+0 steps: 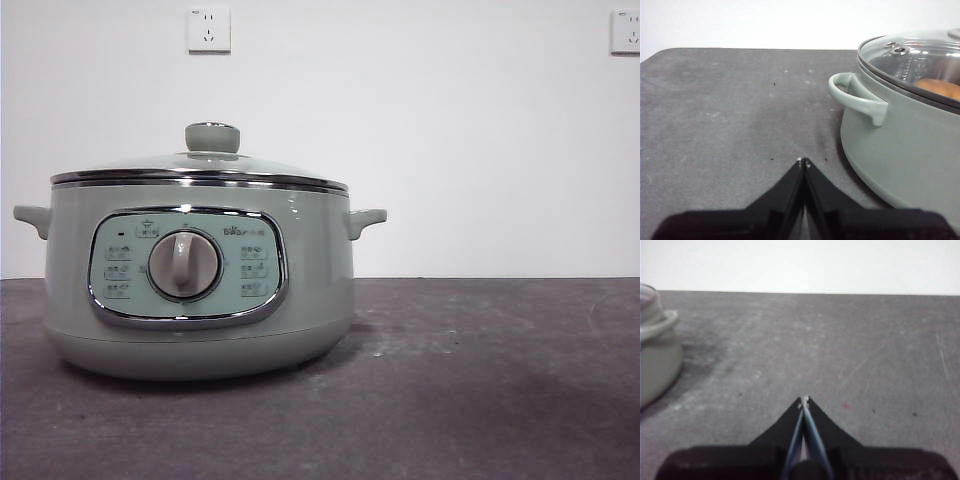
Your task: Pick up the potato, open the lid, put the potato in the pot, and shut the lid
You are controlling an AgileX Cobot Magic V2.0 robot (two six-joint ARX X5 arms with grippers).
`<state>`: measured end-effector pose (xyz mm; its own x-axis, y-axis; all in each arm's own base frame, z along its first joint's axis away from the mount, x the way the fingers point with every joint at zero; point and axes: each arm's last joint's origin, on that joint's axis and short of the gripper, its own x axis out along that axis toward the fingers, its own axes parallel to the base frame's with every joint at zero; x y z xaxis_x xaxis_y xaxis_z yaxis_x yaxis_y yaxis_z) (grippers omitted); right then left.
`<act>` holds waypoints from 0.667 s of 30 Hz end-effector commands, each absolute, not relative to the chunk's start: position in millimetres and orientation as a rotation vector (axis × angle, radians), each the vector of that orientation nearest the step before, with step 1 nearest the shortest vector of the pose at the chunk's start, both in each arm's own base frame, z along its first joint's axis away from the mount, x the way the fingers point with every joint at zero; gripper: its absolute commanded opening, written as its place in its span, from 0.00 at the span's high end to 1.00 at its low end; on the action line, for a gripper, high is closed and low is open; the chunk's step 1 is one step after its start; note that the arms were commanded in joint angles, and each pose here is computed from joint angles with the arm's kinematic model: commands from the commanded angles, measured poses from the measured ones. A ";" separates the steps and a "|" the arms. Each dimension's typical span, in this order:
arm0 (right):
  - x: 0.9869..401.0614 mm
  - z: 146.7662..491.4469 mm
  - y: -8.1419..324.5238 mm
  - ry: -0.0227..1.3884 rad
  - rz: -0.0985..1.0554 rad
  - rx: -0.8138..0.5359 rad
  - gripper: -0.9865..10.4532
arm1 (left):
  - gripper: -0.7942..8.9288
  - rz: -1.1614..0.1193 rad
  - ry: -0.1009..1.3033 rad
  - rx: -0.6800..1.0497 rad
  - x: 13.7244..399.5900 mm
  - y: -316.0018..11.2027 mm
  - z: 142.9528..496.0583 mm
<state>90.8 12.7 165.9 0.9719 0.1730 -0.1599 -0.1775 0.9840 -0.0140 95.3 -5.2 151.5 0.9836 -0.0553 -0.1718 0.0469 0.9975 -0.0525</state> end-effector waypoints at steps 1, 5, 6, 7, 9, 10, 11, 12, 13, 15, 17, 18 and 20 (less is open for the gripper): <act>93.0 158.6 12.5 0.156 0.174 -0.027 0.91 | 0.92 -0.047 0.185 -0.051 95.8 -4.9 146.9; 94.1 153.0 12.7 0.166 0.175 -0.021 0.91 | 0.92 -0.047 0.185 -0.051 95.8 -4.9 146.9; 94.4 151.4 12.7 0.168 0.175 -0.022 0.91 | 0.92 -0.047 0.185 -0.051 95.8 -4.9 146.9; 94.9 148.5 12.8 0.175 0.174 -0.020 0.91 | 0.92 -0.047 0.185 -0.051 95.8 -4.9 146.9; 95.1 148.3 12.8 0.173 0.172 -0.016 0.91 | 0.92 -0.046 0.185 -0.050 95.8 -4.8 146.9; 95.1 148.5 12.8 0.171 0.172 -0.013 0.91 | 0.92 -0.047 0.185 -0.051 95.8 -4.9 146.9; 95.1 148.5 12.9 0.172 0.172 -0.002 0.91 | 0.92 -0.047 0.185 -0.051 95.8 -4.9 146.9; 95.1 148.4 12.9 0.174 0.172 -0.001 0.91 | 0.92 -0.047 0.185 -0.051 95.8 -4.9 146.9; 95.2 148.2 12.9 0.176 0.170 -0.001 0.91 | 0.92 -0.046 0.185 -0.050 95.8 -4.8 146.9; 95.3 148.0 12.8 0.178 0.165 -0.001 0.91 | 0.92 -0.047 0.185 -0.051 95.8 -4.9 146.9; 95.3 148.0 12.8 0.179 0.165 -0.001 0.91 | 0.92 -0.047 0.185 -0.051 95.8 -4.9 146.9; 95.3 148.0 12.8 0.179 0.165 -0.001 0.91 | 0.92 -0.047 0.185 -0.051 95.8 -4.9 146.9; 95.3 148.0 12.8 0.179 0.165 -0.001 0.91 | 0.92 -0.047 0.185 -0.051 95.8 -4.9 146.9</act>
